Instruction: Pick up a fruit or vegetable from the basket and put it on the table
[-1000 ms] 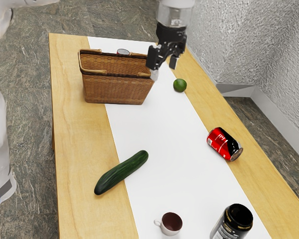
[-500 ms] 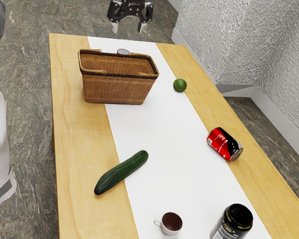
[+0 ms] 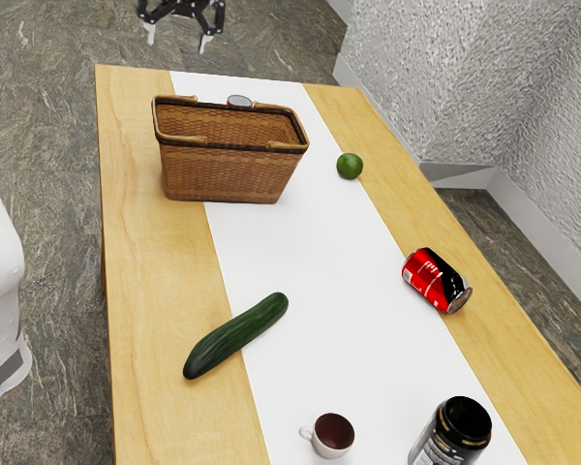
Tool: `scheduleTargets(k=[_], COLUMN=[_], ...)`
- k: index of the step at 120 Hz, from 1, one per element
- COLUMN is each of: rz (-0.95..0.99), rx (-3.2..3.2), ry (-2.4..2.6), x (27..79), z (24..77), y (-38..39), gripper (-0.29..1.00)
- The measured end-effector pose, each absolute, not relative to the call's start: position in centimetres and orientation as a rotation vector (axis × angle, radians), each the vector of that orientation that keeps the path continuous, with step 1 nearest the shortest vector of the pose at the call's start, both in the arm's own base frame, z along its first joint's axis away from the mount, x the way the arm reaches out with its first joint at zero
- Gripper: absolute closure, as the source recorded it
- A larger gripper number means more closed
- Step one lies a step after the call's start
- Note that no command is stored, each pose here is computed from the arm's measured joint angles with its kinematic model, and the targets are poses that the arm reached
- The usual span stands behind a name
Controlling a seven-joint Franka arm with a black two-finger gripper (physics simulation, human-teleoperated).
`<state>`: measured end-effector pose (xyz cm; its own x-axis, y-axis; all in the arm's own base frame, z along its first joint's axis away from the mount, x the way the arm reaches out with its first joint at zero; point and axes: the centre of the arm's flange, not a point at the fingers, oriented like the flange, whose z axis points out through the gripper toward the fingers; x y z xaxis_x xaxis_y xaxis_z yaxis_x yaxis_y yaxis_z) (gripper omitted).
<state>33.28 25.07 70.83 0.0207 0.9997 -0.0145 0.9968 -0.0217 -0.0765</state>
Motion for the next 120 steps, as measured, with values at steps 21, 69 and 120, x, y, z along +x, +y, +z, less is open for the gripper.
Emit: scheduleTargets(k=[21,69,120], rz=[0.105,0.144,0.072], rx=[-2.123,-1.571,-0.940], ry=[-2.293,-2.689,-2.945], x=[34.7,40.3,39.9], z=[70.6,67.7,65.4], y=[24.2,20.8,23.7], gripper=[0.00,0.00,0.00])
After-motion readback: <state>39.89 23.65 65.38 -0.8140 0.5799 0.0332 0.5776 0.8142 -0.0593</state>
